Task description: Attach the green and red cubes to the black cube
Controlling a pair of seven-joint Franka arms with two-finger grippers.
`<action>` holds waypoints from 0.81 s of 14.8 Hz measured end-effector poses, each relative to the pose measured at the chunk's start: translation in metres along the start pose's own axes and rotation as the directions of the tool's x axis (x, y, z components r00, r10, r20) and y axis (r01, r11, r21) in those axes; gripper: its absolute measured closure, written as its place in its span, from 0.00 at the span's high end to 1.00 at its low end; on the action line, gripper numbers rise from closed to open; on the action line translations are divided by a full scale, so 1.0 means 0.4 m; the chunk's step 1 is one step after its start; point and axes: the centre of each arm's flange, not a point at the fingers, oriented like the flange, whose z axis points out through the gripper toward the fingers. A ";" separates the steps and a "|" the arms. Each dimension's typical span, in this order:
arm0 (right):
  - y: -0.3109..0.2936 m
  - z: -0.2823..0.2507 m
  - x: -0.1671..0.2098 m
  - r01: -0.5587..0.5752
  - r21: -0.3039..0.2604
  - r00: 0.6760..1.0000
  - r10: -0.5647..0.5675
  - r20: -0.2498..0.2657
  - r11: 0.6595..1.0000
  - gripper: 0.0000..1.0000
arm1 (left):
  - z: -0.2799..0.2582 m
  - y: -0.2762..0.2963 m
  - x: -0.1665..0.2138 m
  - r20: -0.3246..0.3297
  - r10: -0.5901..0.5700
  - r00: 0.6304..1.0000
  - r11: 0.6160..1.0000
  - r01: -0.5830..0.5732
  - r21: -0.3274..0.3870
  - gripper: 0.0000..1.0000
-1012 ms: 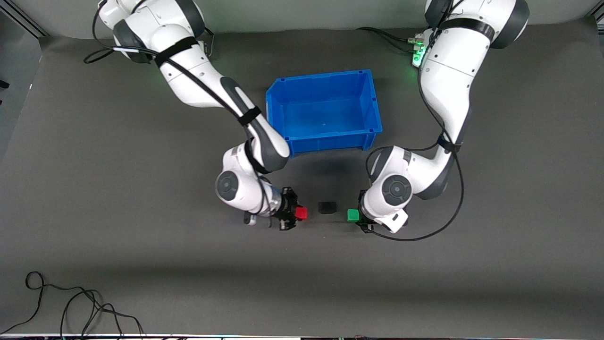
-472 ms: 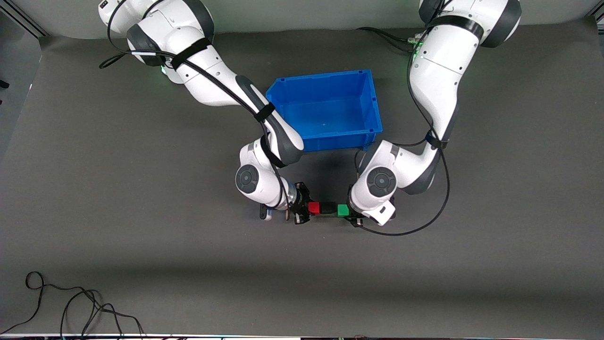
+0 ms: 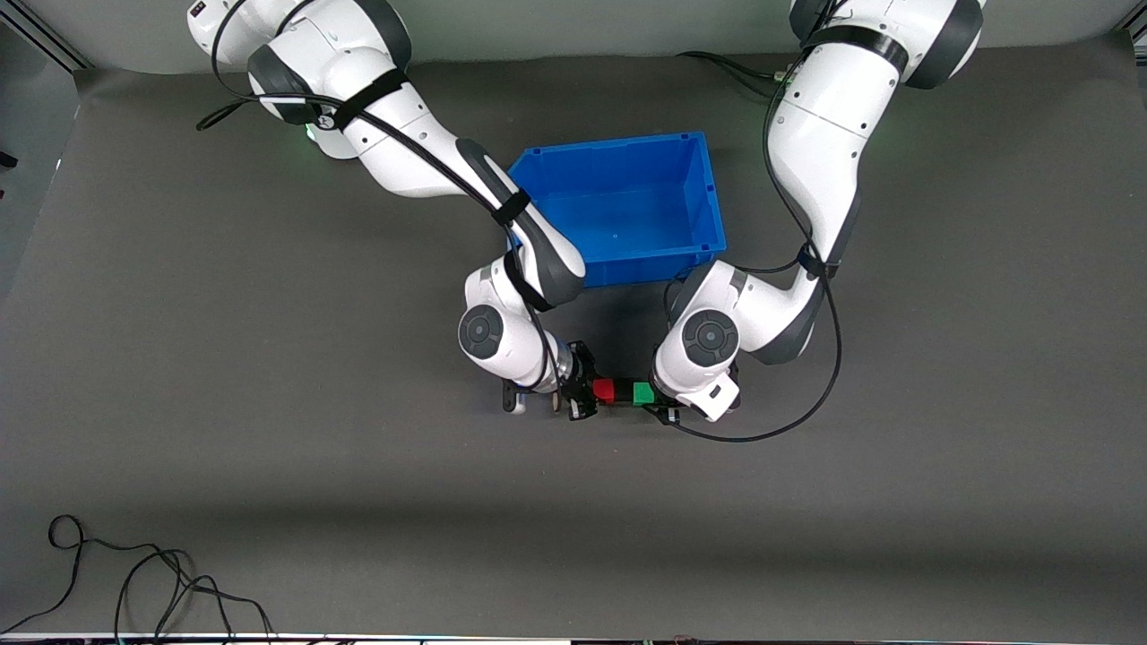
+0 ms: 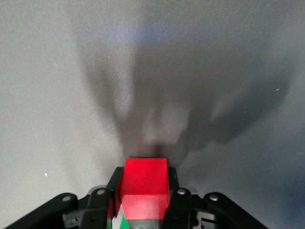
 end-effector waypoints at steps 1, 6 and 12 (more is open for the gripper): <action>0.001 0.000 -0.003 0.002 0.001 1.000 -0.002 0.000 1.000 0.40 | 0.000 0.000 -0.001 0.000 0.001 1.000 1.000 -0.001 0.000 0.41; -0.005 -0.007 -0.007 0.007 0.023 1.000 -0.007 0.003 1.000 0.70 | -0.001 -0.002 -0.005 0.001 0.005 1.000 1.000 -0.005 -0.002 0.93; -0.109 -0.148 0.044 0.093 0.084 0.993 -0.086 -0.084 0.992 1.00 | -0.141 0.110 0.170 -0.130 0.093 0.987 0.995 -0.095 -0.008 1.00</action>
